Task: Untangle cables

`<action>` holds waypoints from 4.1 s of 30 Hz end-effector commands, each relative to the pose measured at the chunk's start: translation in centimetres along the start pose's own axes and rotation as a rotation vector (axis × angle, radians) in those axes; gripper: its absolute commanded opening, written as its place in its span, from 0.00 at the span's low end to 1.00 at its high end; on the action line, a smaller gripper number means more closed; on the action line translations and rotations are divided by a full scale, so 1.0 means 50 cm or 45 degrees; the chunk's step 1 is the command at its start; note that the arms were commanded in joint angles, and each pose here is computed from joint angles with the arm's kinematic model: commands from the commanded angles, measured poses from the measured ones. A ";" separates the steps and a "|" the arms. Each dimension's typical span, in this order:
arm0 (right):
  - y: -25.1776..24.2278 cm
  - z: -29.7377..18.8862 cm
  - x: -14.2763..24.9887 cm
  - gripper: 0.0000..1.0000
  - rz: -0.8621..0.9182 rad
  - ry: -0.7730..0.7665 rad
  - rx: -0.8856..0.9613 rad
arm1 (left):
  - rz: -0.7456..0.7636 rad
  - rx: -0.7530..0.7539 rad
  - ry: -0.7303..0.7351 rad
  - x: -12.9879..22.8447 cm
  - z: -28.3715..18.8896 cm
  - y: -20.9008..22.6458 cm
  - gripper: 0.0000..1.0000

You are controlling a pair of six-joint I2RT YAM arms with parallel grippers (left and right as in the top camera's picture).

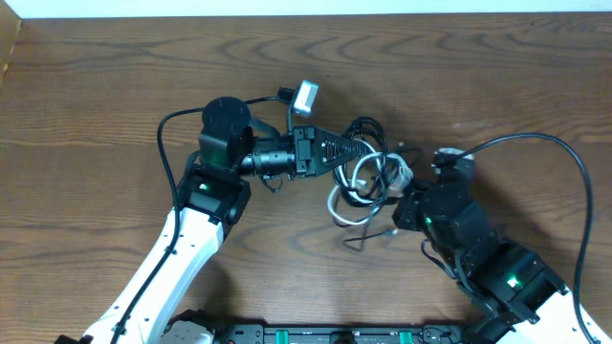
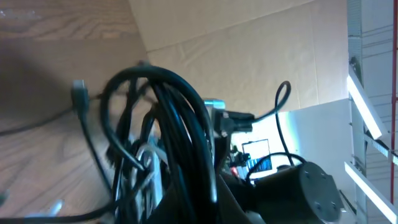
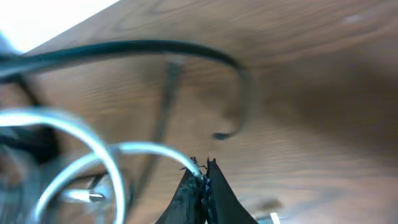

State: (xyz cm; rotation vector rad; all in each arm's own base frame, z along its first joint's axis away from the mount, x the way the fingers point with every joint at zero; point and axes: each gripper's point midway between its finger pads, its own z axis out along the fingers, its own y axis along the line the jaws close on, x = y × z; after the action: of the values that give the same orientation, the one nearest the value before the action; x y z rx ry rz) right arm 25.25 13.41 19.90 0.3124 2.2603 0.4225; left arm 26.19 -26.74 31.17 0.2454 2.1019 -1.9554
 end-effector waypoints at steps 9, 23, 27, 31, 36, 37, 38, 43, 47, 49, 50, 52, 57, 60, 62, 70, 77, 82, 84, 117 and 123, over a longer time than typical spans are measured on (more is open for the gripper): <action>-0.189 -0.111 -0.136 0.01 0.271 -0.397 0.318 | 0.132 0.038 0.034 0.005 -0.003 -0.024 0.08; -0.229 -0.172 -0.167 0.05 0.217 -0.531 0.373 | 0.740 0.039 0.029 0.006 -0.003 -0.020 0.09; -0.276 -0.208 -0.186 0.06 0.212 -0.652 0.559 | 0.879 0.006 0.047 0.013 -0.003 0.001 0.09; -0.297 -0.247 -0.206 0.06 0.240 -0.760 0.648 | 0.861 -0.219 -0.041 -0.019 -0.009 0.065 0.08; -0.293 -0.287 -0.233 0.06 0.254 -0.834 0.661 | 0.786 -0.639 -0.170 -0.067 -0.050 0.173 0.08; -0.290 -0.294 -0.239 0.06 0.248 -0.842 0.656 | 0.774 -0.714 -0.188 -0.074 -0.061 0.191 0.08; -0.287 -0.301 -0.244 0.06 0.245 -0.851 0.652 | 0.766 -0.772 -0.206 -0.079 -0.071 0.203 0.08; -0.261 -0.338 -0.274 0.09 0.279 -0.902 0.567 | 0.750 -0.906 -0.265 -0.098 -0.095 0.228 0.08; -0.258 -0.353 -0.282 0.08 0.210 -0.905 0.589 | 0.764 -0.922 -0.267 -0.100 -0.098 0.230 0.08; -0.256 -0.361 -0.287 0.08 0.189 -0.911 0.591 | 0.766 -0.974 -0.286 -0.107 -0.108 0.239 0.08; -0.254 -0.365 -0.290 0.08 0.180 -0.913 0.592 | 0.763 -1.013 -0.303 -0.112 -0.116 0.245 0.07; -0.251 -0.375 -0.295 0.07 0.178 -0.926 0.586 | 0.753 -1.114 -0.347 -0.124 -0.139 0.260 0.08; -0.245 -0.392 -0.305 0.07 0.194 -0.951 0.565 | 0.741 -1.200 -0.398 -0.137 -0.160 0.269 0.08; -0.215 -0.368 -0.299 0.07 0.171 -0.887 0.439 | 0.599 -1.110 -0.437 -0.130 -0.146 0.262 0.08; -0.163 -0.337 -0.284 0.13 0.118 -0.778 0.239 | 0.587 -0.892 -0.342 -0.103 -0.098 0.228 0.08; -0.009 -0.262 -0.191 0.29 -0.032 -0.378 -0.306 | 0.695 -0.378 -0.059 -0.021 -0.020 0.120 0.08; 0.074 -0.205 -0.133 0.33 -0.084 -0.074 -0.561 | 0.757 -0.357 -0.040 -0.017 -0.018 0.114 0.08; 0.132 -0.158 -0.112 0.30 -0.100 0.113 -0.726 | 0.772 -0.356 -0.041 -0.018 -0.018 0.113 0.08; 0.140 -0.136 -0.105 0.29 -0.066 0.177 -0.739 | 0.771 -0.356 -0.040 -0.018 -0.018 0.113 0.08; 0.213 0.053 -0.072 0.35 0.136 0.398 -0.711 | 0.771 -0.355 -0.040 -0.017 -0.018 0.112 0.08; 0.209 0.077 -0.071 0.33 0.206 0.414 -0.674 | 0.771 -0.347 -0.035 -0.016 -0.018 0.111 0.08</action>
State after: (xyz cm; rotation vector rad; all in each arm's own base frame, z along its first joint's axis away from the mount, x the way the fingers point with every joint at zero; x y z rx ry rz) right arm 30.90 22.68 24.65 0.0789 2.3134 1.2138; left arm 29.02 -25.09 24.96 0.6421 1.9937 -1.2833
